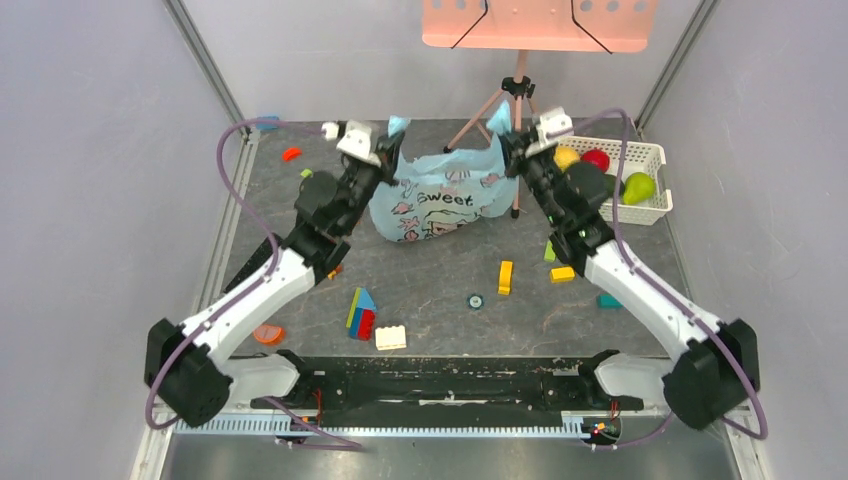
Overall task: Take the fake fruits out of the plastic bag
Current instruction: Adjust the plastic bag at the center of the board.
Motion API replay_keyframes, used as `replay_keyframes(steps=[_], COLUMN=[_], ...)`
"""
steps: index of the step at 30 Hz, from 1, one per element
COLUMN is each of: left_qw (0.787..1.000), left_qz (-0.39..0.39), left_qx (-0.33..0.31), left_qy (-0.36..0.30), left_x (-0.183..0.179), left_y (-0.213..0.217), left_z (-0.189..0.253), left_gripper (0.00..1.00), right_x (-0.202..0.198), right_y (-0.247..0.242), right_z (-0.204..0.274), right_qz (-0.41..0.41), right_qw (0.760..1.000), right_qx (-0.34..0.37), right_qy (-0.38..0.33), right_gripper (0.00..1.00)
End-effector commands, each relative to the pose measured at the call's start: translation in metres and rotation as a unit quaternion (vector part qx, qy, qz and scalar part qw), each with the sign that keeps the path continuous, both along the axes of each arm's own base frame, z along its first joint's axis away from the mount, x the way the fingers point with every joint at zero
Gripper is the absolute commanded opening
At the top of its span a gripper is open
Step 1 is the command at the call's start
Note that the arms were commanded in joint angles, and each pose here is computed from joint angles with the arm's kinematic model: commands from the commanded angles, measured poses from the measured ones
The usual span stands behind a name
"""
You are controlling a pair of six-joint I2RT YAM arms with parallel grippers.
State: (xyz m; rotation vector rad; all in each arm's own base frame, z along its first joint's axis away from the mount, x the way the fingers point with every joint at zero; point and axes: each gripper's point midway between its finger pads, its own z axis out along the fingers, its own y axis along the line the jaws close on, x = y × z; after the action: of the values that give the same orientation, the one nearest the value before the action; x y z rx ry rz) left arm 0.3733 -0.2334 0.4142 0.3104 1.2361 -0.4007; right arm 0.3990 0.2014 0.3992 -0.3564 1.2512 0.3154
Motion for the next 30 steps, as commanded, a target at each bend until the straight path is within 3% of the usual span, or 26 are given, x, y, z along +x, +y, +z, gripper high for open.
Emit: replay_keyframes(steps=[1, 7, 13, 15, 17, 19, 25, 28, 30], left_qw=[0.993, 0.978, 0.968, 0.964, 0.96, 0.957, 0.955, 0.956, 0.956], left_qz=[-0.071, -0.177, -0.213, -0.231, -0.248, -0.259, -0.265, -0.262, -0.261], left_qx=[-0.08, -0.106, -0.133, -0.132, -0.132, -0.13, -0.131, -0.133, -0.133], left_qy=[-0.048, -0.014, -0.012, -0.013, -0.016, -0.016, -0.006, 0.002, 0.006], left_x=[-0.054, -0.107, -0.144, -0.156, -0.168, -0.176, -0.182, -0.18, -0.179], left_y=[0.01, 0.003, 0.015, 0.016, 0.016, 0.017, 0.019, 0.019, 0.019], left_z=[0.011, -0.051, -0.079, -0.085, -0.089, -0.093, -0.099, -0.102, -0.102], left_gripper=[0.02, 0.02, 0.03, 0.05, 0.07, 0.09, 0.1, 0.11, 0.11], right_x=[-0.052, -0.102, -0.137, -0.147, -0.155, -0.161, -0.175, -0.175, -0.181], right_y=[-0.007, -0.004, -0.009, -0.009, -0.01, -0.013, -0.016, -0.019, -0.019], right_z=[-0.009, -0.092, -0.13, -0.136, -0.136, -0.129, -0.094, -0.078, -0.068], right_qz=[0.052, 0.125, 0.158, 0.169, 0.177, 0.179, 0.188, 0.179, 0.188], right_qw=[0.998, 0.99, 0.98, 0.977, 0.975, 0.975, 0.972, 0.969, 0.968], right_qx=[0.031, 0.05, 0.081, 0.086, 0.086, 0.091, 0.08, 0.104, 0.106], right_qy=[-0.033, 0.042, 0.085, 0.094, 0.098, 0.094, 0.114, 0.132, 0.126], right_gripper=[0.0, 0.1, 0.14, 0.27, 0.42, 0.49, 0.57, 0.54, 0.62])
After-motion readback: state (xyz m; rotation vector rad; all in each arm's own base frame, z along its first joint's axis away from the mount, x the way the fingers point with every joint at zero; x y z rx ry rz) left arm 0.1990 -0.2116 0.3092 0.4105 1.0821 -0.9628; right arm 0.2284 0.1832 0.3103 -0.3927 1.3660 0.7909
